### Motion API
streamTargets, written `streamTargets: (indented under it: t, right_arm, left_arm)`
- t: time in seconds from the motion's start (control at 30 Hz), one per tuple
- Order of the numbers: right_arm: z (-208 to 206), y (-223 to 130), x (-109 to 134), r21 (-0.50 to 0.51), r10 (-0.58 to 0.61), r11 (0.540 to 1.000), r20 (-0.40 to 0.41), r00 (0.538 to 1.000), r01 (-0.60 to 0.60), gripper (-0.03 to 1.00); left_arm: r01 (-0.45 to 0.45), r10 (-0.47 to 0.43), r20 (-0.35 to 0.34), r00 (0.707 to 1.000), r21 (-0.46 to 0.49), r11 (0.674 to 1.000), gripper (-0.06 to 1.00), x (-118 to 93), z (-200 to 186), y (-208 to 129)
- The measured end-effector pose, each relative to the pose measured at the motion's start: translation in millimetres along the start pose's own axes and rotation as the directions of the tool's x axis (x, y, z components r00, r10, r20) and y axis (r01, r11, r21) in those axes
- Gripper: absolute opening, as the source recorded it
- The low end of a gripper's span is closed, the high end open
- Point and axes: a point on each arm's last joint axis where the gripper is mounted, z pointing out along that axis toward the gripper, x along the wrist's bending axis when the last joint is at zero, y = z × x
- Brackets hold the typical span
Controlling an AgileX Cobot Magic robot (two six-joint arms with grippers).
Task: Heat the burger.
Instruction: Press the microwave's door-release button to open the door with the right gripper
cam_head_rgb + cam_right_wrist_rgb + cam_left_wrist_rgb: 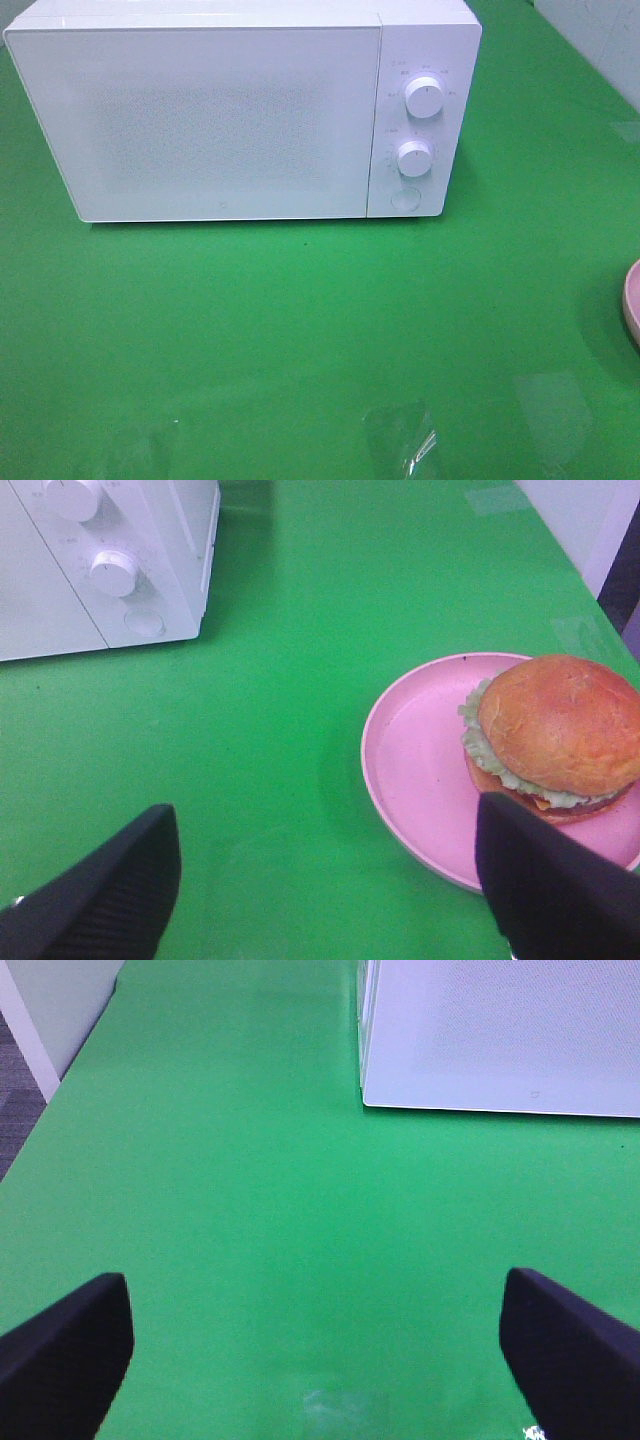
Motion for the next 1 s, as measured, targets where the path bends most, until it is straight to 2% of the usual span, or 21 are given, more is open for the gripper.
streamTargets:
  t: [0.2,0.43,0.67,1.0]
  right_arm:
    - [18,12,2,0.026,-0.006,1.0,-0.002,1.0,0.006,0.76]
    - [43,19,5,-0.052,-0.013,0.999,-0.019,1.0,0.012,0.76]
    - [61,19,7,-0.089,-0.018,0.996,-0.03,0.999,0.015,0.76]
    - [109,22,13,-0.156,-0.027,0.988,-0.059,0.998,0.018,0.76]
  left_arm:
    - [0.0,0.0,0.0,1.0,0.0,1.0,0.91,0,0,0]
    - [0.0,0.0,0.0,1.0,0.0,1.0,0.91,0,0,0]
    - [0.0,0.0,0.0,1.0,0.0,1.0,0.91,0,0,0]
    - [0.0,0.0,0.0,1.0,0.0,1.0,0.91,0,0,0]
